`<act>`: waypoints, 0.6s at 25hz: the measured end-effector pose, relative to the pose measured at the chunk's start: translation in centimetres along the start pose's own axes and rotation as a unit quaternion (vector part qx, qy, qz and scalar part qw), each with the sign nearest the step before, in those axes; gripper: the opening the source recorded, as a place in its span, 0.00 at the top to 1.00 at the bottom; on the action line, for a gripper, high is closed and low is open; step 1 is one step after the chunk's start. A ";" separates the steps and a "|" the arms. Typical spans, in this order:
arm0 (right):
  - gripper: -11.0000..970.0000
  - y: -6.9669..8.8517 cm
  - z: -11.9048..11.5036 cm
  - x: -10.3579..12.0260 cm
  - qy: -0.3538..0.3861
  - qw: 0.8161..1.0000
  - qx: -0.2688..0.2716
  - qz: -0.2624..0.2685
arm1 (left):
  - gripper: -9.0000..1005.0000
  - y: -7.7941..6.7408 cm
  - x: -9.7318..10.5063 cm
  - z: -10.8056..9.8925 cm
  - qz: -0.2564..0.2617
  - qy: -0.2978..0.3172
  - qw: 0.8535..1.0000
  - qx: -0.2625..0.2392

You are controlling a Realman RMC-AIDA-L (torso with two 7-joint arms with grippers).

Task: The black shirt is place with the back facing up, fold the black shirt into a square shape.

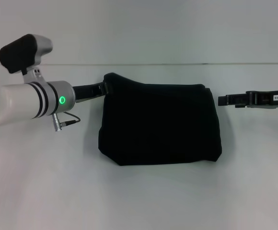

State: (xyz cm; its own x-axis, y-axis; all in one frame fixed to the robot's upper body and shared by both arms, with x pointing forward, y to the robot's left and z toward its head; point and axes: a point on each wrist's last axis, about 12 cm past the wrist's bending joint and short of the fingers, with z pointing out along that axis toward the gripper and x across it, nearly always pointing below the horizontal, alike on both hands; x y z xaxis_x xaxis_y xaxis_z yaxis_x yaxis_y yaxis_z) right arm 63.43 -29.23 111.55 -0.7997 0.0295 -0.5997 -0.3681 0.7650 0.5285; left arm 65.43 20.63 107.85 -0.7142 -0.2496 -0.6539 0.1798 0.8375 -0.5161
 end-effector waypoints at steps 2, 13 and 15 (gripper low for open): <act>0.19 0.1 0.0 -0.2 -0.002 1.000 -0.001 -0.009 | 0.92 0.3 0.1 -0.2 -0.013 -0.006 1.000 0.002; 0.30 2.6 1.4 -0.8 -0.038 0.993 -0.060 -0.091 | 0.57 2.3 0.2 -3.7 -0.021 -0.049 0.998 0.034; 0.34 3.3 2.2 -0.7 -0.037 0.990 -0.069 -0.119 | 0.46 2.5 0.6 -4.7 -0.009 -0.048 0.997 0.063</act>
State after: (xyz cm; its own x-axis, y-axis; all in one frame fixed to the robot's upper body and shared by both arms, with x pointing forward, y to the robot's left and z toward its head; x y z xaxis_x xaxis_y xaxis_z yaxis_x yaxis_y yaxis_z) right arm 63.77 -25.32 112.37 -0.6480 -0.0901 -0.7563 -0.6073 0.6605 0.4416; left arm 62.27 24.88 108.80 -0.6518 -0.3138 -0.6904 0.2561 0.7658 -0.5898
